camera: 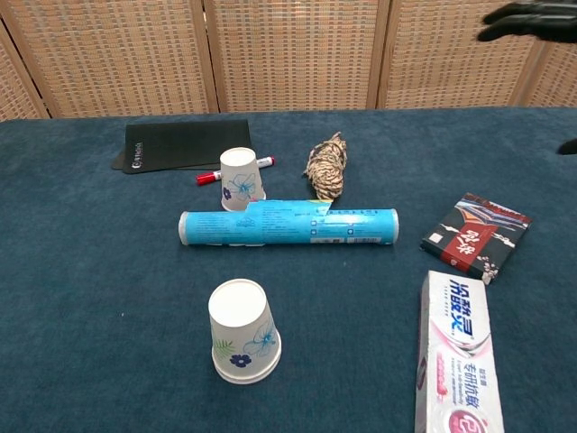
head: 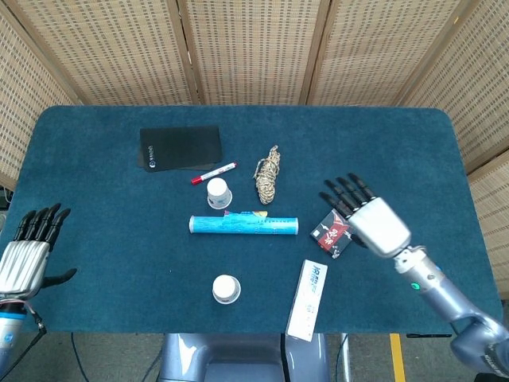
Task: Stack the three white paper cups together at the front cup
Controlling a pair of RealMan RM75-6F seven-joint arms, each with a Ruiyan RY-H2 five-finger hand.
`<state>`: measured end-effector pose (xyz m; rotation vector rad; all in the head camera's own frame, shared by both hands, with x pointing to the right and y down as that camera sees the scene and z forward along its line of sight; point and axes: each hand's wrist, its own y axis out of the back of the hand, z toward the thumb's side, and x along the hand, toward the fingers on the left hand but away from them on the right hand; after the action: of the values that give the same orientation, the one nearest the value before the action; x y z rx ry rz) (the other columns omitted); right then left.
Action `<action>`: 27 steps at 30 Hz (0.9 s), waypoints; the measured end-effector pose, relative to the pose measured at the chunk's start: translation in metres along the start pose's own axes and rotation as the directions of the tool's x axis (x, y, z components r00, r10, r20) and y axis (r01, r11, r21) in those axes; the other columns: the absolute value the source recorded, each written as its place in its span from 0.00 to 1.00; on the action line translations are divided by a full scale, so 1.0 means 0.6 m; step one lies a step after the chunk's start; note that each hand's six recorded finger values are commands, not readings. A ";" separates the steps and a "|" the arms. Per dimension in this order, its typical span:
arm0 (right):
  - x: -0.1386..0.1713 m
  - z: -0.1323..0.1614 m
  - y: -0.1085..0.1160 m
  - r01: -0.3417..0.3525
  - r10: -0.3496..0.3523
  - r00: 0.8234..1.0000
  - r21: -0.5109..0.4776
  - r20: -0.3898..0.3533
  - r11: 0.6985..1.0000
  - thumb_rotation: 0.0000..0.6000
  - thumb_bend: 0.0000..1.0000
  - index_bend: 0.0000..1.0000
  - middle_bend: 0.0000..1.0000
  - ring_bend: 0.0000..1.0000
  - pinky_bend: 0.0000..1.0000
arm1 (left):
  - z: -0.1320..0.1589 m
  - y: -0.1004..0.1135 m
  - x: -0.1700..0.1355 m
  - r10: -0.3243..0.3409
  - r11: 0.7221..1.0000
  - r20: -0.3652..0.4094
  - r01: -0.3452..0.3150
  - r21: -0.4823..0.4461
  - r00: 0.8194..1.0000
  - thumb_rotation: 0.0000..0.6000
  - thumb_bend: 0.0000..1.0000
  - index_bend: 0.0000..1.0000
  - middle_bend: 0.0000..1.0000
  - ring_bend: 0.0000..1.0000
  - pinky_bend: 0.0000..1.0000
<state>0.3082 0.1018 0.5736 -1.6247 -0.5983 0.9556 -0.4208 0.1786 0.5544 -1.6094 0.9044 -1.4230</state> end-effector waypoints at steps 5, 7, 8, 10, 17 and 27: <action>0.116 -0.098 -0.023 0.051 -0.027 0.971 -0.092 0.238 0.994 1.00 0.00 0.02 0.05 0.04 0.00 | 0.054 0.013 0.062 -0.003 0.999 0.132 -0.002 0.039 0.991 1.00 0.03 0.00 0.00 0.00 0.00; 0.151 -0.103 -0.033 0.065 -0.028 0.955 -0.118 0.295 0.991 1.00 0.00 0.02 0.05 0.03 0.00 | 0.086 0.017 0.094 -0.015 0.998 0.201 0.002 0.064 0.979 1.00 0.03 0.00 0.00 0.00 0.00; 0.167 -0.102 -0.038 0.067 -0.020 0.947 -0.135 0.321 0.989 1.00 0.00 0.02 0.05 0.03 0.00 | 0.100 0.018 0.108 -0.021 0.997 0.231 0.003 0.077 0.973 1.00 0.03 0.00 0.00 0.00 0.00; 0.180 -0.095 -0.045 0.064 -0.005 0.938 -0.160 0.348 0.985 1.00 0.00 0.02 0.04 0.02 0.00 | 0.134 0.018 0.141 -0.040 0.995 0.290 0.012 0.099 0.956 1.00 0.03 0.00 0.00 0.00 0.00; 0.215 -0.061 -0.060 -0.021 0.084 0.910 -0.158 0.405 0.987 1.00 0.00 0.03 0.05 0.01 0.00 | 0.245 -0.008 0.246 -0.123 0.987 0.400 0.072 0.142 0.908 1.00 0.03 0.00 0.00 0.00 0.00; 0.245 -0.073 -0.049 -0.054 0.108 0.867 -0.124 0.486 0.991 1.00 0.00 0.04 0.05 0.01 0.00 | 0.365 -0.069 0.366 -0.195 0.975 0.369 0.140 0.173 0.909 1.00 0.03 0.00 0.00 0.00 0.04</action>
<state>0.4276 0.2018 0.5640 -1.5076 -0.9466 1.4427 -0.1773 0.0220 0.6736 -1.8049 0.4342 -1.1912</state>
